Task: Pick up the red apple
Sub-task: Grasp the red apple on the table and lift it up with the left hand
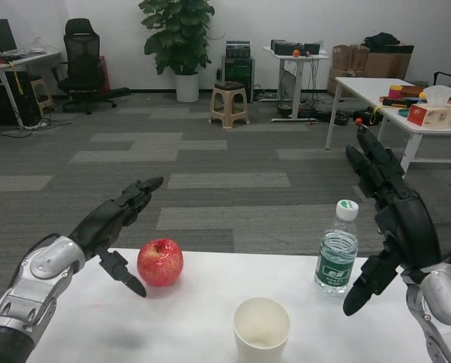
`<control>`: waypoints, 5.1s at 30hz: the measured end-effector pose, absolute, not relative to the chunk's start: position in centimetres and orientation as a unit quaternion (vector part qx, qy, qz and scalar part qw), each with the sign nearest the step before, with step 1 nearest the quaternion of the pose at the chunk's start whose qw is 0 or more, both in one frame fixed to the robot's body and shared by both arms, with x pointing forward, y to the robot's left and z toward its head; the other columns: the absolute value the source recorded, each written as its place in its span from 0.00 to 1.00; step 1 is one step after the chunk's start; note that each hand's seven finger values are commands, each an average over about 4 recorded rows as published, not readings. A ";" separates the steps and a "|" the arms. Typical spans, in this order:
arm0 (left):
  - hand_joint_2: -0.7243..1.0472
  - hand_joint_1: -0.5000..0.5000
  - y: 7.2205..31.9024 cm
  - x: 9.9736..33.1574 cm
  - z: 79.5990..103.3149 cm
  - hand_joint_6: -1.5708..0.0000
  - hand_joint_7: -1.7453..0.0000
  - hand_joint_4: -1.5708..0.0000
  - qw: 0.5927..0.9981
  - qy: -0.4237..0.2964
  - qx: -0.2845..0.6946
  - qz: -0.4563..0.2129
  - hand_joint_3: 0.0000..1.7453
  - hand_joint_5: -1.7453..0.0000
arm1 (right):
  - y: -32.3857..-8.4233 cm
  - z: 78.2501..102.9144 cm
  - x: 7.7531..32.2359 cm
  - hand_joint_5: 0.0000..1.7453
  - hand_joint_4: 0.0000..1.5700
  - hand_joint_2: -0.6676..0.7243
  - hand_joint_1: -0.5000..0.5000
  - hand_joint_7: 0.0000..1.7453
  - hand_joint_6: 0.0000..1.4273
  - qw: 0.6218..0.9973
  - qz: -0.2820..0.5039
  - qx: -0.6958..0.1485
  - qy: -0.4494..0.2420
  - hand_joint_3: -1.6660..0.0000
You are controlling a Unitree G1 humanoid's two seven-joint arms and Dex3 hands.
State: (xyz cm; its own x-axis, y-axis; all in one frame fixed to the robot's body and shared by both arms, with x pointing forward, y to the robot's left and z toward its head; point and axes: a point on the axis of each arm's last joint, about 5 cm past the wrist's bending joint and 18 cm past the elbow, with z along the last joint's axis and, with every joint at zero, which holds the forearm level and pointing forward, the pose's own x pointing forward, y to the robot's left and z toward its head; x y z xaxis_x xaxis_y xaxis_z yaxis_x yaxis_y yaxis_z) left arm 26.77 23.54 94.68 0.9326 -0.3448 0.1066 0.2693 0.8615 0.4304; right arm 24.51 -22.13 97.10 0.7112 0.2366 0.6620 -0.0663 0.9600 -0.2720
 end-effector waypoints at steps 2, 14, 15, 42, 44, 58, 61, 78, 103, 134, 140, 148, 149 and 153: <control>0.30 0.00 23.4 26.9 94.6 1.00 0.88 1.00 0.957 -0.081 0.226 -0.165 0.00 1.00 | -22.1 97.0 24.5 0.00 0.00 1.00 0.05 0.00 0.00 0.919 0.083 -0.115 -0.368 1.00; 0.30 0.00 22.6 28.4 93.9 1.00 0.88 1.00 0.916 -0.010 0.336 -0.220 0.00 1.00 | -21.9 96.5 24.6 0.00 0.00 1.00 0.05 0.00 0.00 0.923 0.087 -0.112 -0.357 1.00; 0.30 0.00 22.6 28.7 94.0 1.00 0.88 1.00 0.911 -0.005 0.345 -0.224 0.00 1.00 | -21.9 96.4 24.6 0.00 0.00 1.00 0.04 0.00 0.00 0.923 0.087 -0.112 -0.357 1.00; 0.35 0.00 21.2 31.6 93.8 1.00 0.88 1.00 0.850 0.073 0.447 -0.270 0.00 1.00 | -21.9 95.7 24.6 0.00 0.00 1.00 0.07 0.00 0.00 0.930 0.087 -0.111 -0.339 1.00; 0.35 0.00 21.1 31.6 93.4 1.00 0.88 1.00 0.848 0.081 0.448 -0.271 0.00 1.00 | -21.8 95.6 24.6 0.00 0.00 1.00 0.08 0.00 0.00 0.930 0.087 -0.108 -0.339 1.00; 0.40 0.00 20.1 31.4 91.4 1.00 0.88 1.00 0.864 0.097 0.418 -0.265 0.00 1.00 | -21.6 95.5 24.6 0.00 0.00 1.00 0.08 0.00 0.00 0.931 0.087 -0.104 -0.339 1.00; 0.40 0.00 20.1 31.4 91.4 1.00 0.90 1.00 0.864 0.095 0.418 -0.264 0.00 1.00 | -21.6 95.5 24.6 0.00 0.00 1.00 0.08 0.00 0.00 0.931 0.087 -0.104 -0.339 1.00; 0.40 0.00 19.3 31.3 90.9 1.00 0.92 1.00 0.888 0.072 0.379 -0.252 0.00 1.00 | -21.6 95.5 24.6 0.00 0.00 1.00 0.08 0.00 0.00 0.931 0.087 -0.103 -0.339 1.00; 0.90 0.00 19.0 31.2 90.6 1.00 0.88 1.00 0.893 0.065 0.368 -0.251 0.00 1.00 | -21.5 95.5 24.6 0.00 0.00 1.00 0.08 0.00 0.00 0.931 0.087 -0.102 -0.338 1.00; 1.00 0.07 18.0 31.0 90.4 0.18 0.15 0.73 0.878 0.030 0.389 -0.278 0.00 0.40 | -21.4 95.4 24.5 0.00 0.00 1.00 0.12 0.00 0.00 0.931 0.086 -0.099 -0.341 1.00; 1.00 0.07 18.6 30.4 89.7 0.14 0.08 0.58 0.915 0.018 0.313 -0.254 0.00 0.31 | -21.4 95.2 24.5 0.00 0.00 1.00 0.12 0.00 0.00 0.932 0.085 -0.098 -0.339 1.00; 1.00 0.07 19.5 29.2 88.6 0.13 0.08 0.52 0.957 -0.003 0.199 -0.210 0.00 0.25 | -21.4 95.2 24.4 0.00 0.00 1.00 0.16 0.00 0.00 0.932 0.085 -0.097 -0.339 1.00; 1.00 0.07 19.6 29.1 88.5 0.13 0.08 0.52 0.959 -0.006 0.192 -0.206 0.00 0.24 | -21.4 95.2 24.4 0.00 0.00 1.00 0.17 0.00 0.00 0.932 0.085 -0.097 -0.339 1.00; 1.00 0.07 19.8 28.6 88.4 0.13 0.08 0.52 0.964 -0.031 0.166 -0.204 0.04 0.19 | -21.5 95.1 24.4 0.00 0.00 1.00 0.17 0.00 0.00 0.932 0.084 -0.097 -0.338 1.00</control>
